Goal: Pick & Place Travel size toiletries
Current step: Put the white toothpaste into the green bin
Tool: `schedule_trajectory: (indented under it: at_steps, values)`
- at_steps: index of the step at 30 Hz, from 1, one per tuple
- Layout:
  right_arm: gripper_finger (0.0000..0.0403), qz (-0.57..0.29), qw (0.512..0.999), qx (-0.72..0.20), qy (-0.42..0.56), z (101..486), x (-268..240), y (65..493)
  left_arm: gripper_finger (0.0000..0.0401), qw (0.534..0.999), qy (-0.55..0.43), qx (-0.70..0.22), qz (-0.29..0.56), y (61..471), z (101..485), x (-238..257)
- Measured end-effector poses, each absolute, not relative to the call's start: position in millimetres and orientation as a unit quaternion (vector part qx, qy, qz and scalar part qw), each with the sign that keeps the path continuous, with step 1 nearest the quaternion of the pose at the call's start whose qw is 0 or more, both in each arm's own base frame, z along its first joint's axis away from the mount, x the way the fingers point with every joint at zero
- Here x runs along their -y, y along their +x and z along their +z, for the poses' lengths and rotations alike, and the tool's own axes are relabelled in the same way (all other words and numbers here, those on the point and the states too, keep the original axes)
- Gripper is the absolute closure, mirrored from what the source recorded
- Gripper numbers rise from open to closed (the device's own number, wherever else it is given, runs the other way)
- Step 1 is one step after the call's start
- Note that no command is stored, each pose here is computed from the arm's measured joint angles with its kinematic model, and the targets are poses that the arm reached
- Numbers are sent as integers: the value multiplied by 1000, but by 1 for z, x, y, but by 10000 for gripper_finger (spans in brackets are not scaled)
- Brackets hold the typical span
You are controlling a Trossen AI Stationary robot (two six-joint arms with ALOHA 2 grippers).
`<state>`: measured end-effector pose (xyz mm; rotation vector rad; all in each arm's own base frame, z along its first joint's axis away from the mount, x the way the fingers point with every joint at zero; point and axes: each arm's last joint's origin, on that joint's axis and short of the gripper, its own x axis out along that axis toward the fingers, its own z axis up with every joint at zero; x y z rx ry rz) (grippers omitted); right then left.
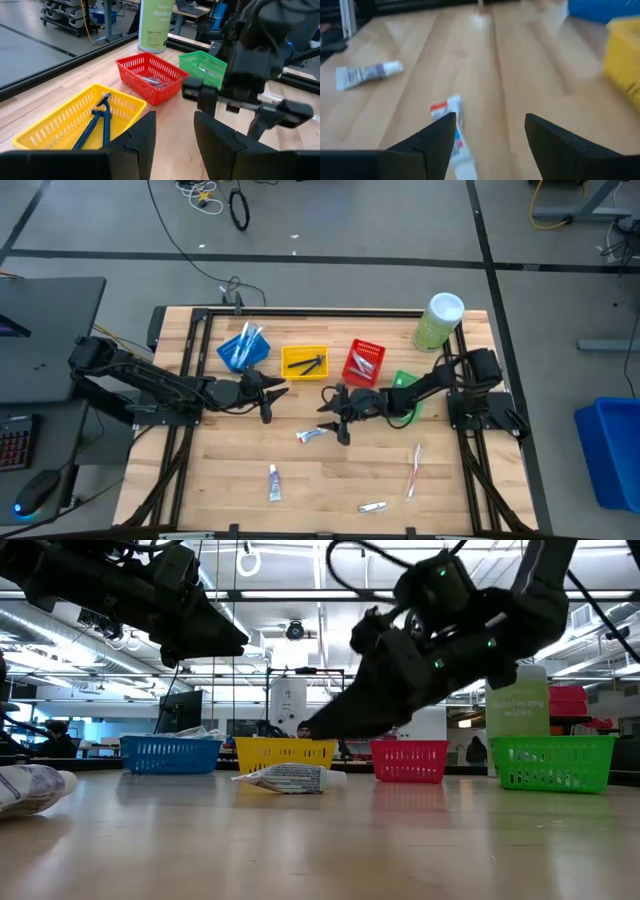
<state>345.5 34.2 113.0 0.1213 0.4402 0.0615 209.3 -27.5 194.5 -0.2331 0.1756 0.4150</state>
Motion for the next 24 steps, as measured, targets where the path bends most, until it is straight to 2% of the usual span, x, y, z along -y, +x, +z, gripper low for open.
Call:
schedule_trajectory:
  at_steps: [5, 9, 16, 19, 24]
  values:
    - [172, 79, 965, -241, 67, 102, -42, 355, 260, 969, -110, -88, 205, 209, 195, 27]
    - [178, 97, 956, -276, 32, 99, -52, 368, 260, 969, -106, -88, 206, 209, 195, 27]
    - [183, 84, 928, -363, -22, 98, -55, 379, 260, 969, -104, -89, 206, 209, 194, 27]
    - [200, 78, 928, -364, -26, 98, -54, 378, 260, 969, -104, -89, 206, 209, 194, 27]
    - [252, 76, 927, -366, -25, 98, -53, 378, 260, 969, -104, -89, 206, 209, 194, 27]
